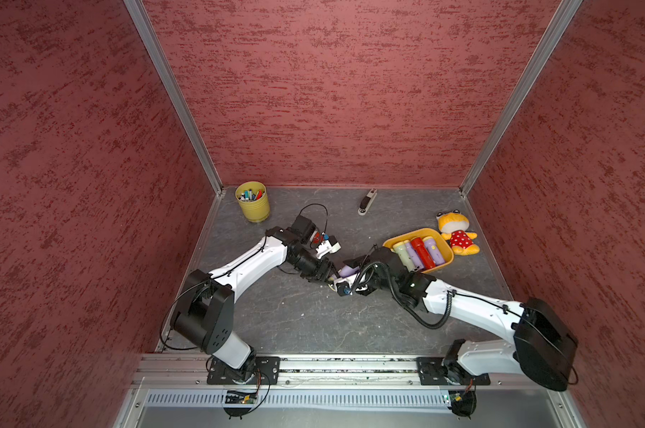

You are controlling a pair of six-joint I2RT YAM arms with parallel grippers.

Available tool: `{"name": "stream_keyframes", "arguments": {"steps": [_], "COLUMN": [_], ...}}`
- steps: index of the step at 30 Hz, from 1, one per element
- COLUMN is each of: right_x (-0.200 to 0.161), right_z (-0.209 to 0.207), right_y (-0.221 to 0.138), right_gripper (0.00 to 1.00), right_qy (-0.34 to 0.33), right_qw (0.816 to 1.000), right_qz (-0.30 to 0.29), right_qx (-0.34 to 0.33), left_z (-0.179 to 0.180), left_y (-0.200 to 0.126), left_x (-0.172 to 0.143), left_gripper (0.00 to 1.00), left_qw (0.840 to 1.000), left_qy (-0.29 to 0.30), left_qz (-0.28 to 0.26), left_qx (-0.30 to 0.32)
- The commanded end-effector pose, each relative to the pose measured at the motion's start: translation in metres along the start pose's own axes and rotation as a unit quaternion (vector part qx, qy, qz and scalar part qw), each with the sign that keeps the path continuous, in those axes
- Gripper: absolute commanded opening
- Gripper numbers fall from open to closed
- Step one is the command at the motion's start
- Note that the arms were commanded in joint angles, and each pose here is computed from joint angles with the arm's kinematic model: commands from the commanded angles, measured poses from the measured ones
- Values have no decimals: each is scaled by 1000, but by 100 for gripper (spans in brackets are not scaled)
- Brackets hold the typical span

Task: Put the flashlights into the storage boxes
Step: Pick up the flashlight from the center of the board.

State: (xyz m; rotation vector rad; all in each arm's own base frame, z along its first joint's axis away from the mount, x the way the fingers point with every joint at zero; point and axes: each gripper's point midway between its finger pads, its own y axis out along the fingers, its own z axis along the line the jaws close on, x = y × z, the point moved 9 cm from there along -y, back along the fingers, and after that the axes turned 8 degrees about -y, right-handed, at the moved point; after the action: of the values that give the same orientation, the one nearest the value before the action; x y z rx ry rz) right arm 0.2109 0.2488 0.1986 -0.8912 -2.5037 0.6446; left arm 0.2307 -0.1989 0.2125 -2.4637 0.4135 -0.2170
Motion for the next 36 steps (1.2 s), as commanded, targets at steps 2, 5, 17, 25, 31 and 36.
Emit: {"name": "stream_keyframes", "arguments": {"steps": [2, 5, 17, 25, 31, 36], "right_x": [8, 7, -8, -43, -71, -94], "right_z": [-15, -16, -20, -36, -45, -45], "right_y": [-2, -4, -19, -46, -67, -83], "right_gripper": [43, 34, 27, 30, 30, 31], "right_qy": [-97, -96, 34, 278, 445, 552], "right_qw": [994, 994, 997, 953, 882, 811], "right_qz": [-24, -17, 15, 52, 66, 96], "right_qx": [-32, -40, -63, -110, -137, -169], "left_z": [-7, -7, -8, 9, 9, 4], "left_y": [-1, -2, -14, -57, -66, -53], "left_x": [5, 7, 13, 25, 32, 49], "left_gripper": [36, 37, 88, 99, 99, 99], "left_qw": [999, 999, 997, 962, 935, 936], "left_qy": [21, 21, 29, 0, 20, 37], "left_qz": [-12, -17, -67, -257, -338, -339], "left_qx": [-27, -27, -15, 89, 102, 88]}}
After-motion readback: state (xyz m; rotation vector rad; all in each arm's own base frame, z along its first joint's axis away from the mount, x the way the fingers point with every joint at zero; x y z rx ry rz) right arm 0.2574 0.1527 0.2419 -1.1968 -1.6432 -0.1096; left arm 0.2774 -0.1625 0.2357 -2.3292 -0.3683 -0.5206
